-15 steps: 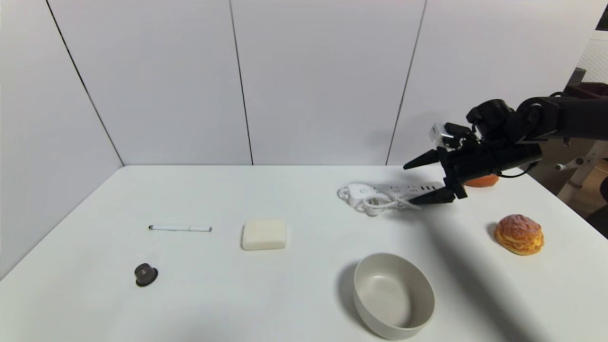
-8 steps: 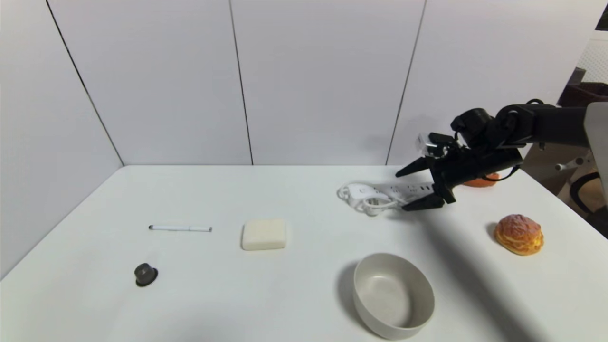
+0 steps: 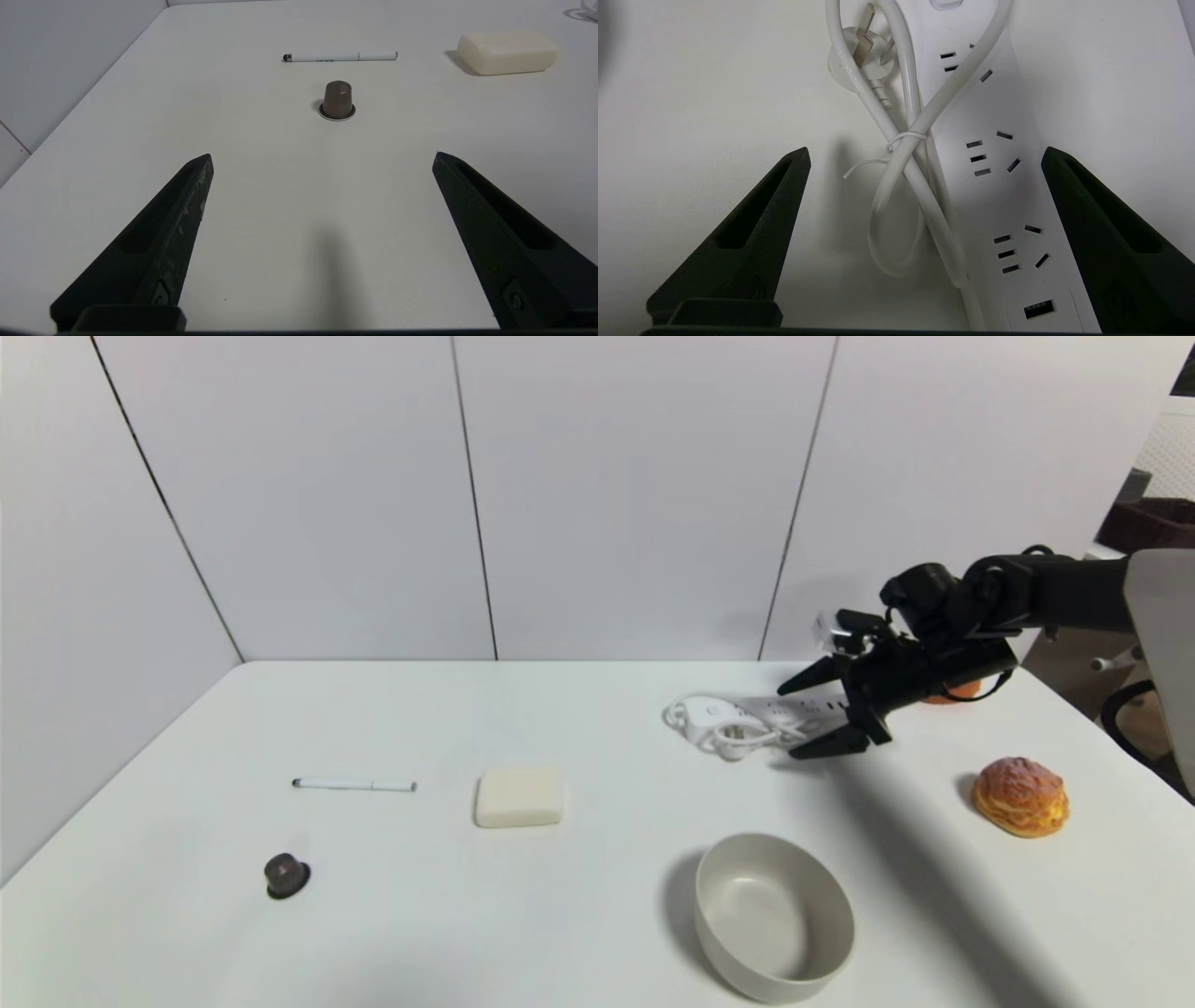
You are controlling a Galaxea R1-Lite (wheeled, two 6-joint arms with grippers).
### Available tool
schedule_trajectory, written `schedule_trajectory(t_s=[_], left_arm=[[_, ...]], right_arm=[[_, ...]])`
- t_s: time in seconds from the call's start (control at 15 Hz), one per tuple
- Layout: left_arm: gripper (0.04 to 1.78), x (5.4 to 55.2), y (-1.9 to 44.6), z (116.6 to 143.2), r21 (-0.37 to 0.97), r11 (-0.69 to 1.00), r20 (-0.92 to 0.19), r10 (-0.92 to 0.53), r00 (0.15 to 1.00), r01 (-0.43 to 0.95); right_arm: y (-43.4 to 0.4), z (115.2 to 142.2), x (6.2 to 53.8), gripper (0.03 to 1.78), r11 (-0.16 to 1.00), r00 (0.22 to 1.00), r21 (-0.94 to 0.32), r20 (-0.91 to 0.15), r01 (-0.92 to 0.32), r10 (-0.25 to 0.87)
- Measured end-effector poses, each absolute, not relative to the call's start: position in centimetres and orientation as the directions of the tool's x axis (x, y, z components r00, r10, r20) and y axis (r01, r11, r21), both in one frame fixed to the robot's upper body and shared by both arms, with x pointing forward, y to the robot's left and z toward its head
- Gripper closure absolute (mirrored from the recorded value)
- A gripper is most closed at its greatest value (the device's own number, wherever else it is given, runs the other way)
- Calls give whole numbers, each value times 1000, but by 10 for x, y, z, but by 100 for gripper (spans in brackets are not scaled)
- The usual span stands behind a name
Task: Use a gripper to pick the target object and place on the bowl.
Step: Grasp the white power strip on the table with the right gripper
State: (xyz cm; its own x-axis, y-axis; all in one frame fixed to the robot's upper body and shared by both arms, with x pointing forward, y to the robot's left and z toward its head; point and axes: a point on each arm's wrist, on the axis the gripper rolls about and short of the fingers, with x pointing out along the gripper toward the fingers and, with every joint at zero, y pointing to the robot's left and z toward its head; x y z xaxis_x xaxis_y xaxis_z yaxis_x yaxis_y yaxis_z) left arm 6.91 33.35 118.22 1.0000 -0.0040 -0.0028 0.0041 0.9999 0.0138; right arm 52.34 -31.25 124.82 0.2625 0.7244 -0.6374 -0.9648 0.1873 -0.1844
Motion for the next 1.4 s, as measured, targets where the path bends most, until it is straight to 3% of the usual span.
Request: schedule_trajectory(t_s=[0.53, 1.4], left_arm=[[13, 69, 334, 1182, 13, 1000, -3, -4, 1000, 5], [13, 69, 334, 1182, 14, 1000, -3, -4, 1000, 5]], right_arm=[[-313, 1244, 538, 10, 192, 329, -281, -604, -940, 726], [-312, 1231, 542, 10, 213, 313, -231, -618, -949, 721]])
